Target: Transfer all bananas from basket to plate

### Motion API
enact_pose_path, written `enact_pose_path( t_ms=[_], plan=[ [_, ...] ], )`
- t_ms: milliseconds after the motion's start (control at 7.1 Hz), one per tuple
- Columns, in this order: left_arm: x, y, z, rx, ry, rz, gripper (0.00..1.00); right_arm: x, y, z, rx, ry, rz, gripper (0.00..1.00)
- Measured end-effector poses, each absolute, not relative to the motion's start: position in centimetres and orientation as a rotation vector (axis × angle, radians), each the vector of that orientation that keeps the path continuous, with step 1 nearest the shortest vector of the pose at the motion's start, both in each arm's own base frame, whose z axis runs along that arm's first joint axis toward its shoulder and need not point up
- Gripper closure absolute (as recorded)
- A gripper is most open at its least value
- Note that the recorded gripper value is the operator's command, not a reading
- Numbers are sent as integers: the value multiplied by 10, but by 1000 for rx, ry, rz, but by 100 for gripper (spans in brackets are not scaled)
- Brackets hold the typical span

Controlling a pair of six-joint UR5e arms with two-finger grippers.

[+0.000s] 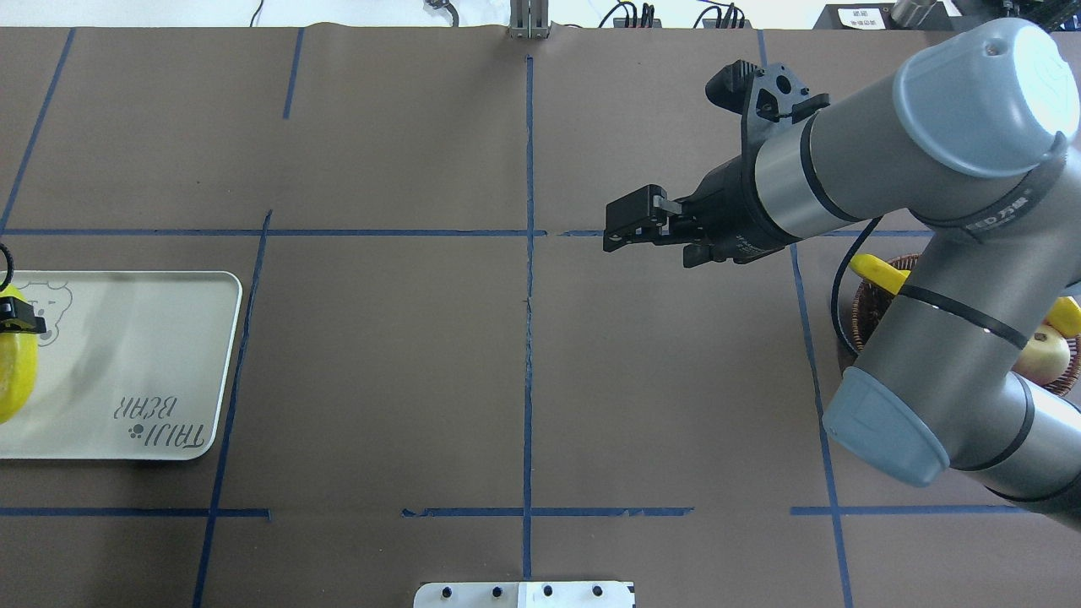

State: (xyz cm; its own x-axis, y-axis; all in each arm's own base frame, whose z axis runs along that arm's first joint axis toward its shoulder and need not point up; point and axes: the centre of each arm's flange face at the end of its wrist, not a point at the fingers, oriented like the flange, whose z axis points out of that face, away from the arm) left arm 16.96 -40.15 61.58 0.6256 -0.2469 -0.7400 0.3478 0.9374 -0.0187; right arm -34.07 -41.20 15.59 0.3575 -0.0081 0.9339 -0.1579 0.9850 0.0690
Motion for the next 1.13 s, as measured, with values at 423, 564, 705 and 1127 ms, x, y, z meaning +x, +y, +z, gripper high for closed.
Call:
enact_pose_path(
  t_ms=[423, 564, 705, 1127],
  plan=[
    [173, -418, 628, 148, 781, -306, 66, -340, -413, 155, 158, -1203, 100, 0],
    [172, -419, 629, 150, 779, -304, 1, -340, -413, 155, 159, -1203, 101, 0],
    [171, -420, 630, 150, 778, -305, 0, -340, -413, 155, 159, -1203, 101, 0],
    [166, -423, 637, 185, 741, -324, 0, -339, -414, 155, 160, -1203, 102, 0]
  ],
)
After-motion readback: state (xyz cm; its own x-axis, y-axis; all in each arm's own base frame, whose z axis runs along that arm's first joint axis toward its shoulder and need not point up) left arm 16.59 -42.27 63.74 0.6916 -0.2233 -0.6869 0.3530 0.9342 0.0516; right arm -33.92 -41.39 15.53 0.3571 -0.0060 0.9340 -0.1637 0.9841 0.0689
